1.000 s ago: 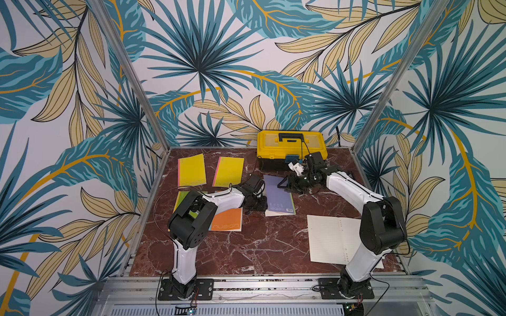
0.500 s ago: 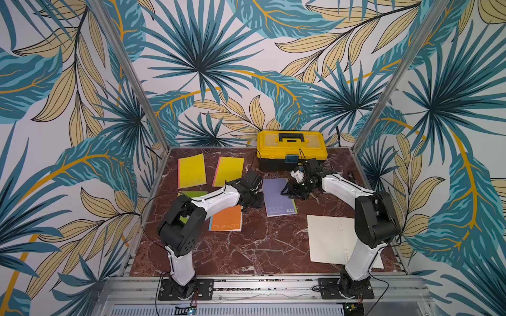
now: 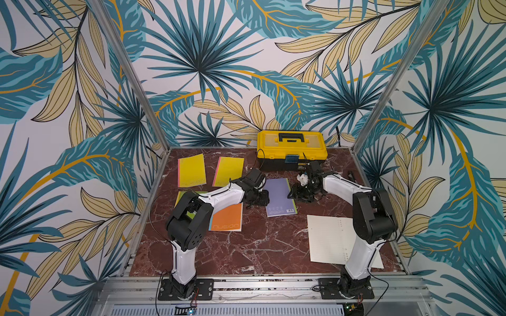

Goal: Close the notebook
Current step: Close the notebook at the center of the board, then pick up the notebook from the center of the board.

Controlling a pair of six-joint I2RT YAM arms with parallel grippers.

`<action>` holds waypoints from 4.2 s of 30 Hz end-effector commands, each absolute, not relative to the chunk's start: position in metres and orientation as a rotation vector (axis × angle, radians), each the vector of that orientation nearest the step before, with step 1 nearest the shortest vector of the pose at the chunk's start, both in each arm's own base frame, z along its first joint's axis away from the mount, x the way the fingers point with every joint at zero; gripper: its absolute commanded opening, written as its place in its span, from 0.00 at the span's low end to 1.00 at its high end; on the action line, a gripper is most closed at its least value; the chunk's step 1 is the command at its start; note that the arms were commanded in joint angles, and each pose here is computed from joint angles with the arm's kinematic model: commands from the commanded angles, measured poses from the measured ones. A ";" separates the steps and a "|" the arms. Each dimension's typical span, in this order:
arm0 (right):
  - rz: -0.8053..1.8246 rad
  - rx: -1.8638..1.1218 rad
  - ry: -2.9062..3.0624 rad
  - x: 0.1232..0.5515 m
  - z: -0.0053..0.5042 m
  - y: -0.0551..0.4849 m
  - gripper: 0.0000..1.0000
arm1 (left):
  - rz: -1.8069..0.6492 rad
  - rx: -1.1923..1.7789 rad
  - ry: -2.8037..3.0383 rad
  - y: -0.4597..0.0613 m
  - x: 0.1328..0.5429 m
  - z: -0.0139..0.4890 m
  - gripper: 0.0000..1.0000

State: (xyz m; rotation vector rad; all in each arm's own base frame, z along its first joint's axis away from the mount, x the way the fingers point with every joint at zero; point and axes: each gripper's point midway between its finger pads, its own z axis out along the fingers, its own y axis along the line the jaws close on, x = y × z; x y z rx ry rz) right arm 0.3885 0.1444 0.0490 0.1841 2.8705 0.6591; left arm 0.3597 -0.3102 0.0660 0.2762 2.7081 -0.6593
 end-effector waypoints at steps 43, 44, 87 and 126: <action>0.832 0.176 2.975 0.374 0.003 0.160 0.57 | -0.655 0.258 2.799 -0.321 0.363 0.023 0.41; 0.857 0.183 2.967 0.374 0.004 0.162 0.57 | -0.654 0.258 2.798 -0.321 0.363 0.023 0.40; 1.423 0.220 2.560 0.395 0.096 0.211 0.54 | -0.681 0.262 2.815 -0.320 0.354 0.017 0.40; 1.273 0.225 2.770 0.375 0.034 0.213 0.52 | -0.705 0.267 2.815 -0.322 0.352 0.016 0.40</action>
